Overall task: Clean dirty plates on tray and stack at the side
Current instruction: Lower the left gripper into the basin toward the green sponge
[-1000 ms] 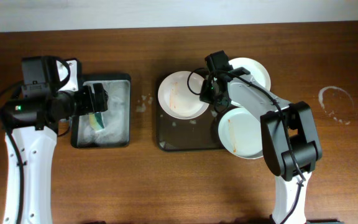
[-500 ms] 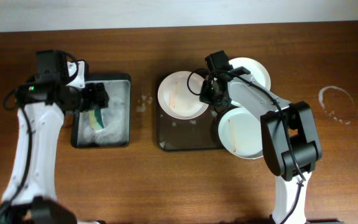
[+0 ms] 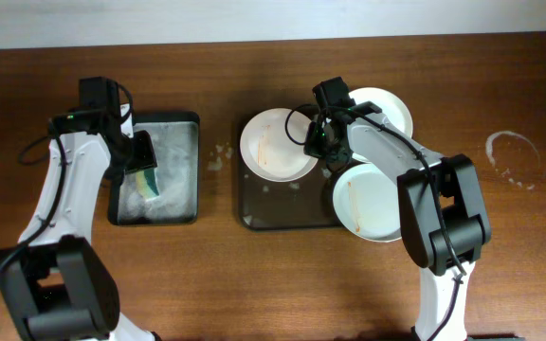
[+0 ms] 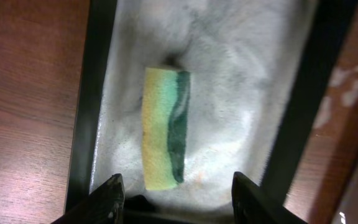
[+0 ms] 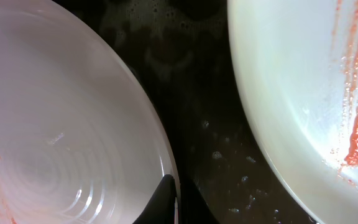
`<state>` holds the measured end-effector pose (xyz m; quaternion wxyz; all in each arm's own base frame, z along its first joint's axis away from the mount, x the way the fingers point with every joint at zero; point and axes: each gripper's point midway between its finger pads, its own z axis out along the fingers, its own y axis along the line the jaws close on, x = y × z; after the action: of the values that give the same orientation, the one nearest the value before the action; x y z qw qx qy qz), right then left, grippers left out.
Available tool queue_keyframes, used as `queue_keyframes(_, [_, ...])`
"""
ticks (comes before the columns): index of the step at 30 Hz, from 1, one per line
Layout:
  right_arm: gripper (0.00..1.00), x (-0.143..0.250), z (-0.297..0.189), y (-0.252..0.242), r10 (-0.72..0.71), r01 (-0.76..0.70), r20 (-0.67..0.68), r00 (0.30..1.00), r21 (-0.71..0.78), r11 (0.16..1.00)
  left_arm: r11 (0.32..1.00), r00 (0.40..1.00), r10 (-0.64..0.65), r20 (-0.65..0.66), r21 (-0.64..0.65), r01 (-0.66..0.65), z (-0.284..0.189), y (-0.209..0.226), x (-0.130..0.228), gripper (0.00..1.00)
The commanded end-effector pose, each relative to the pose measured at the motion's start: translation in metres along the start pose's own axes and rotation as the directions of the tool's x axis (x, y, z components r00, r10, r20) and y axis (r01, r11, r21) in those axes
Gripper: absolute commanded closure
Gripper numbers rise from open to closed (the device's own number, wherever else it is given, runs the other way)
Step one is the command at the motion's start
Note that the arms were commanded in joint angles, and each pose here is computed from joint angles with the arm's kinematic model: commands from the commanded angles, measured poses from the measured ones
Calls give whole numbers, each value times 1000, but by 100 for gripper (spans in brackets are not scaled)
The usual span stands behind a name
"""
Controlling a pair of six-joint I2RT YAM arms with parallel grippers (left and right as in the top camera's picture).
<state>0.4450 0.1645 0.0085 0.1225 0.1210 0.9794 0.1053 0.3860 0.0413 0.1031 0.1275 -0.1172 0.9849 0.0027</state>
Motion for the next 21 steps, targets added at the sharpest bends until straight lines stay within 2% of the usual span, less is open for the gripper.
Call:
queue_keyframes(1, [95, 4, 8, -5, -3, 4, -12, 1000, 27, 1000, 999, 999, -26, -45, -45, 24, 21, 7, 0, 50])
queue_keyframes(6, [95, 4, 8, -6, -3, 4, -11, 1000, 27, 1000, 993, 995, -34, -89, -114, 23, 37, 19, 7, 52])
queue_keyframes(15, [95, 4, 8, -5, -3, 4, -11, 1000, 26, 1000, 970, 994, -32, -105, -242, 6, 33, 41, 12, 53])
queue_keyframes(21, [94, 3, 9, -5, -3, 3, -7, 1000, 24, 1000, 969, 994, -31, -107, -246, 3, 32, 40, 13, 53])
